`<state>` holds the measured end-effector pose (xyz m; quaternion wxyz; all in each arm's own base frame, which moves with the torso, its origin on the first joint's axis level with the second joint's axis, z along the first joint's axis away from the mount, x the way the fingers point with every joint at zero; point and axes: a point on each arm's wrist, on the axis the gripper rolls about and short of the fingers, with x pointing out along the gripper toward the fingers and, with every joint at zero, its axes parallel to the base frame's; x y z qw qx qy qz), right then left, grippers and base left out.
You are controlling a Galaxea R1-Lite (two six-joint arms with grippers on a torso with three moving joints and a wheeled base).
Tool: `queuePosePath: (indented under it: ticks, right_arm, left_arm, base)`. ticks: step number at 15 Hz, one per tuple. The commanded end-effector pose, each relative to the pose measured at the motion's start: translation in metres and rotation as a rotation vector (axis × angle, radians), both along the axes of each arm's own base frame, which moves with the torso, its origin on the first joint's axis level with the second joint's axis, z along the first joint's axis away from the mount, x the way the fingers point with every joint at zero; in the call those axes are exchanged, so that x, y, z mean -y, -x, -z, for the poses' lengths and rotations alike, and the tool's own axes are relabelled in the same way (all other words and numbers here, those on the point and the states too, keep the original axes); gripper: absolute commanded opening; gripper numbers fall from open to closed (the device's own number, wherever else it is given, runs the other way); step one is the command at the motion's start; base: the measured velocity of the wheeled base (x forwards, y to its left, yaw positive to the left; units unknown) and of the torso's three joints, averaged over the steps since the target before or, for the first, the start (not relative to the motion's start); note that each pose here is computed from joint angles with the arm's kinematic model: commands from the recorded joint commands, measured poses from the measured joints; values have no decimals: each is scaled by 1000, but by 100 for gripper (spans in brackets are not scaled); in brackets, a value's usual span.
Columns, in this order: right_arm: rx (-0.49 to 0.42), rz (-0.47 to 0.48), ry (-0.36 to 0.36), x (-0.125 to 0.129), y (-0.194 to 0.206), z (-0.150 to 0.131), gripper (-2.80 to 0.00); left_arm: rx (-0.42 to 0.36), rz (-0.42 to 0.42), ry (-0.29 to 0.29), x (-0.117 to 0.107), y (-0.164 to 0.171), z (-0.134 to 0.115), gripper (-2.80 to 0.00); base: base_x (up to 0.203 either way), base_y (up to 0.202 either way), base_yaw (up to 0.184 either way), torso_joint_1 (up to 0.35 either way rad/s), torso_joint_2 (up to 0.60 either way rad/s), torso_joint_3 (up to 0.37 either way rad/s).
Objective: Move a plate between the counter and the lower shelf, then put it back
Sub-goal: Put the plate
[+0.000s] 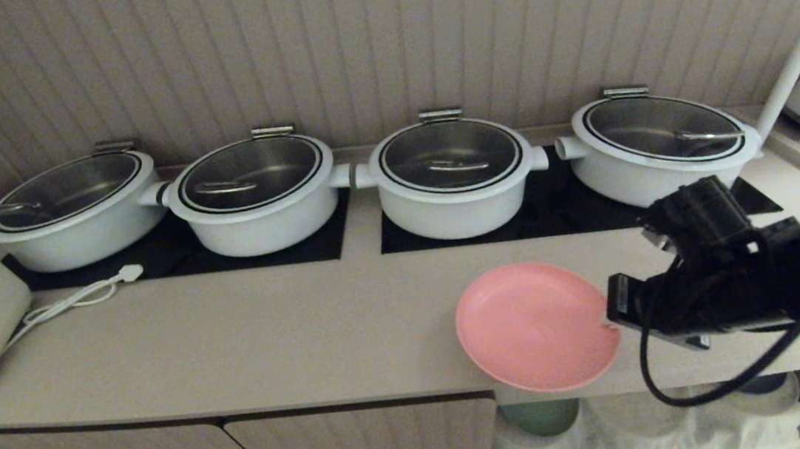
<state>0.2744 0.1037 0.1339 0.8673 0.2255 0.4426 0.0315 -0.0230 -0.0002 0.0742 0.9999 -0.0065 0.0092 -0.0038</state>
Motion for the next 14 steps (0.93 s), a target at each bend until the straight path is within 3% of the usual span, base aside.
queuePosePath:
  ticks: [1,7,14]
  right_arm:
    - [-31,5,10,-10,-31,19,-280]
    - [-10,15,1,-19,-67,37,-280]
    - [23,16,-21,-23,-78,48,-280]
  left_arm:
    - [0,1,1,0,0,0,-280]
    - [0,0,1,0,0,0,-280]
    - [0,1,1,0,0,0,-280]
  base:
    - [0,0,0,0,0,0]
    - [0,0,0,0,0,0]
    - [0,0,0,0,0,0]
